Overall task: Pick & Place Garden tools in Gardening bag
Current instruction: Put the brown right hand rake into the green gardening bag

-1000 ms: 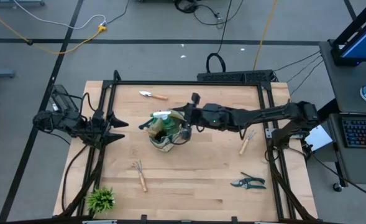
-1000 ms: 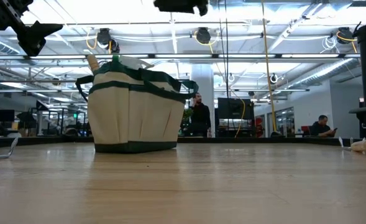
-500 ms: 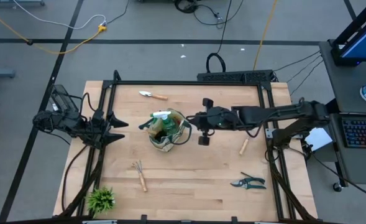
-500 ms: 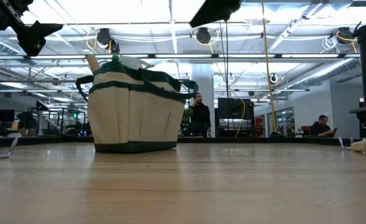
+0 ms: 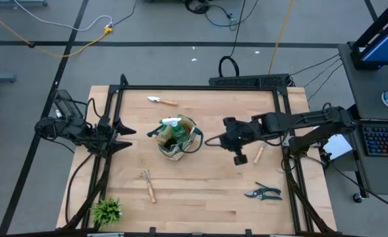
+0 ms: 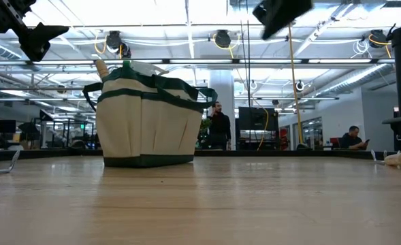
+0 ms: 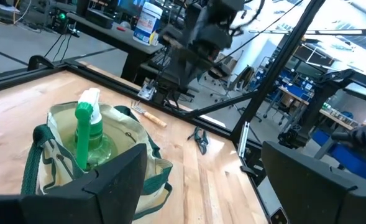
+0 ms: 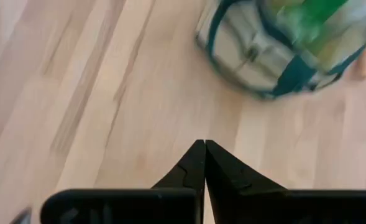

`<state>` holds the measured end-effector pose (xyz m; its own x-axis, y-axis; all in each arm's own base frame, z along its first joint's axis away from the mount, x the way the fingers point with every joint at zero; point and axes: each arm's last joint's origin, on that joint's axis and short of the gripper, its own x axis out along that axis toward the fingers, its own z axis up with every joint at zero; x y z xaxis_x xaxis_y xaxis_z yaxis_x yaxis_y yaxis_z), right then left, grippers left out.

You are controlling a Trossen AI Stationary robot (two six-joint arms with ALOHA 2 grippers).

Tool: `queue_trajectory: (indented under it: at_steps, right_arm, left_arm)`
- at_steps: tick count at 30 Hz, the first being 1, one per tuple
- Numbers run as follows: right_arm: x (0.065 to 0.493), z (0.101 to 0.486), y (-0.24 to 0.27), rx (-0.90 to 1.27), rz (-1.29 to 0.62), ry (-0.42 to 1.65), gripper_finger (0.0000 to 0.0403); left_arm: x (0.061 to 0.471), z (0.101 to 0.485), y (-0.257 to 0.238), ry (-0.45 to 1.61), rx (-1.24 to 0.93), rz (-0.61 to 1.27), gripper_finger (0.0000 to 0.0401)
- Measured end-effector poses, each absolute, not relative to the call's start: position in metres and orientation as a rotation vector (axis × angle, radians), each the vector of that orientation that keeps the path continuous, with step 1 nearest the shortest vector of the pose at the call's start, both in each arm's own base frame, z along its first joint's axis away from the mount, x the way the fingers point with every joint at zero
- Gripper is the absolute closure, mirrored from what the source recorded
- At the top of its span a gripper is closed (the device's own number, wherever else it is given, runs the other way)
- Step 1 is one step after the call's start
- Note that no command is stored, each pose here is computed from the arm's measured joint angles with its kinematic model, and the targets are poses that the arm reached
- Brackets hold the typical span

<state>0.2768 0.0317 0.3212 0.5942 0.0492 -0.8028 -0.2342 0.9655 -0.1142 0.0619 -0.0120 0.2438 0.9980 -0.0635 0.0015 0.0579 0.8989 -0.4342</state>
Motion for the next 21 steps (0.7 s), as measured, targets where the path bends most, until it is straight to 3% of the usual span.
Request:
queue_trajectory:
  at_steps: [21]
  right_arm:
    - [0.226, 0.292, 0.067, -0.326, 0.422, 1.4, 0.0402]
  left_arm:
    - [0.062, 0.243, -0.012, 0.01, -0.254, -0.06, 0.0077]
